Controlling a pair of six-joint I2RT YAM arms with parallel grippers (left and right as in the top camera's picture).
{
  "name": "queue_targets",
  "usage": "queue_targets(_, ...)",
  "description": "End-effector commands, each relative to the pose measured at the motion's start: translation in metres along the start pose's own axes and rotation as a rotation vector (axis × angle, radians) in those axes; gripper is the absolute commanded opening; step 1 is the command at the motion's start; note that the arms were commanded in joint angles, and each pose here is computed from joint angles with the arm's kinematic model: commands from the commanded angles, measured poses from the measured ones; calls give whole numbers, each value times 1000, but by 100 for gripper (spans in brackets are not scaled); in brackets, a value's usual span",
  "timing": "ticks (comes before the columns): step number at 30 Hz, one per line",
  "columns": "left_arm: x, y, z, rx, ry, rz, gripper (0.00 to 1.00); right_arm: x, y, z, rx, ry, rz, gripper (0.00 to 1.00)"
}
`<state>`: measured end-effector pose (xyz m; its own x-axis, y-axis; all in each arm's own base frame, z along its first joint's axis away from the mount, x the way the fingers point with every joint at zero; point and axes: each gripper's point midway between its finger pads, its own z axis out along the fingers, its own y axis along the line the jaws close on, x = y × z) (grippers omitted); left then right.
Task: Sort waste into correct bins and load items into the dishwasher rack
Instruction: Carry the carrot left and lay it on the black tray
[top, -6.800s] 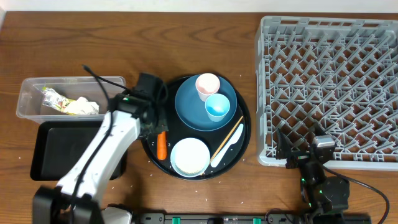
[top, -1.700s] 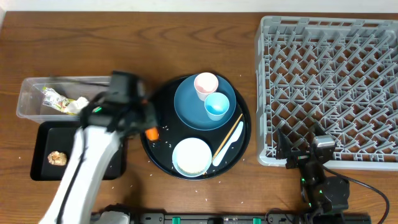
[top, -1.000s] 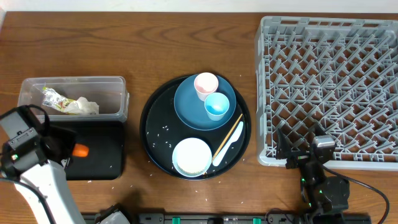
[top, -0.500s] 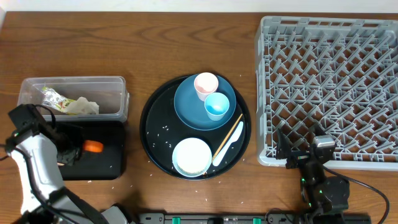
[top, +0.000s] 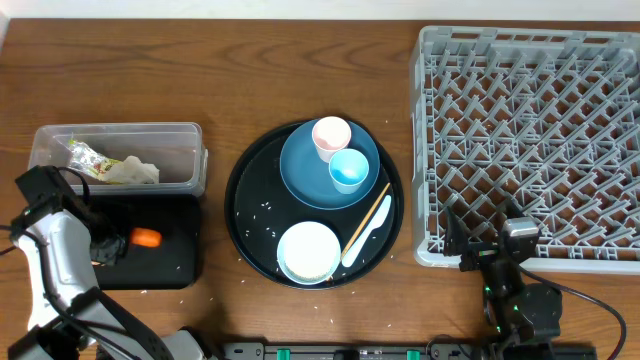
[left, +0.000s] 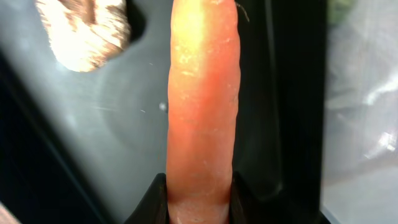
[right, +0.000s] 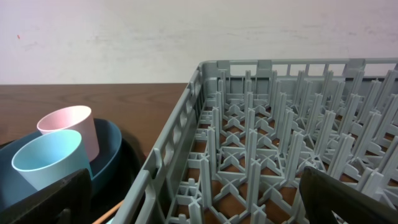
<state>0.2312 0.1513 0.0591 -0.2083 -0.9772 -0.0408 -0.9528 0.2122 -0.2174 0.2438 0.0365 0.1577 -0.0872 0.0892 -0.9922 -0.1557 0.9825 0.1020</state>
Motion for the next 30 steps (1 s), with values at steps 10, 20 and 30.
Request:
queue_targets(10, -10, 9, 10, -46, -41, -88, 15, 1, -3, 0, 10, 1, 6, 99)
queue_targets(20, -14, 6, 10, -32, -56, -86, 25, 0, -3, 0, 10, 0, 6, 99)
queue_targets(30, -15, 21, 22, -81, -96, -92, 25, 0, -3, 0, 10, 0, 6, 99)
